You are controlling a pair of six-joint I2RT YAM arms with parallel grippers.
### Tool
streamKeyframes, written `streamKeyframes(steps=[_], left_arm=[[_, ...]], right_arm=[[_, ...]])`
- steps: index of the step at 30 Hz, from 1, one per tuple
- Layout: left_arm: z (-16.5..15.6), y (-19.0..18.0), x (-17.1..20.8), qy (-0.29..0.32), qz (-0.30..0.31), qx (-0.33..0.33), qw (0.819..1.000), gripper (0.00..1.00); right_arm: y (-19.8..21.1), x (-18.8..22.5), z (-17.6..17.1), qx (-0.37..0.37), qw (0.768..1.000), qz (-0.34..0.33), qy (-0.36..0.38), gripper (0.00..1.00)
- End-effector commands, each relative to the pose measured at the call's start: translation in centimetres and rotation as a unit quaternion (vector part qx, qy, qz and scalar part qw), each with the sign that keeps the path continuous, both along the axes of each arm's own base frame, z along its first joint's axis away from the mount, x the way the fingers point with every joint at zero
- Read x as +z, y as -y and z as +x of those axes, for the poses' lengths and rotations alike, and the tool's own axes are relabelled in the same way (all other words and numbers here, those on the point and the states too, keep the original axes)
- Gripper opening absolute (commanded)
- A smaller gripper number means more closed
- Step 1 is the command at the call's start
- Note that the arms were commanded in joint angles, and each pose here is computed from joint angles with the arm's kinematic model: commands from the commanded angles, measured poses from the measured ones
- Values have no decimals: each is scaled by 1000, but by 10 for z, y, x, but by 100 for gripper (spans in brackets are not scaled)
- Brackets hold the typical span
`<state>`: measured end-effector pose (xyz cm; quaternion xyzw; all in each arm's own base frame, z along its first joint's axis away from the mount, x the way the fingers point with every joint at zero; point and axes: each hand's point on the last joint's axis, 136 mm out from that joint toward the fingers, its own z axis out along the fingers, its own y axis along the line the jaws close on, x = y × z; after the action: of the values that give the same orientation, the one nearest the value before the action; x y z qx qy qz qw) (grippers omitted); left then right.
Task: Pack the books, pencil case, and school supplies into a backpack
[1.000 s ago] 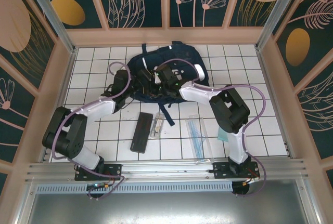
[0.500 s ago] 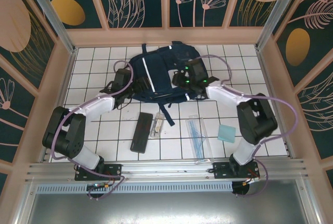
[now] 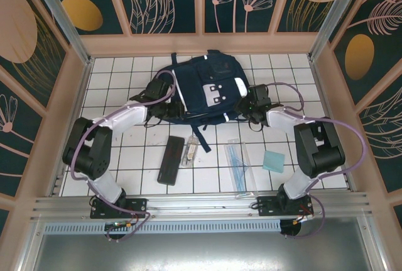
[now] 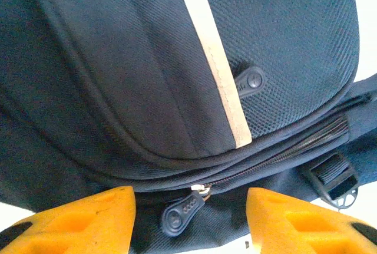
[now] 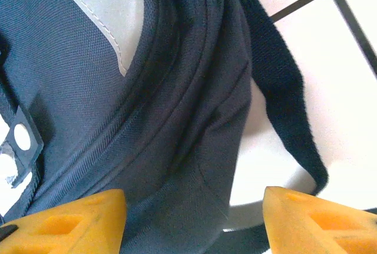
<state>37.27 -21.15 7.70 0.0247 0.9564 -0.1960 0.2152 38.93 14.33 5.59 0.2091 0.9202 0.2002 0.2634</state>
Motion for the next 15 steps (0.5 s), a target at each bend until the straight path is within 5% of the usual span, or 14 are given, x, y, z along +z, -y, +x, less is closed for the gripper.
streamKeyframes(steps=[1, 10, 15], left_arm=[[-14, 1, -20, -39, 50, -50, 997, 51], [-42, -16, -59, -116, 124, -83, 982, 48], [-42, -24, -76, -123, 162, -81, 976, 56]], right_arm=[[-9, -13, 5, -5, 999, 31, -7, 63], [-16, -16, 17, -9, 999, 50, 2, 63], [-18, -17, 20, -9, 998, 55, 6, 64]])
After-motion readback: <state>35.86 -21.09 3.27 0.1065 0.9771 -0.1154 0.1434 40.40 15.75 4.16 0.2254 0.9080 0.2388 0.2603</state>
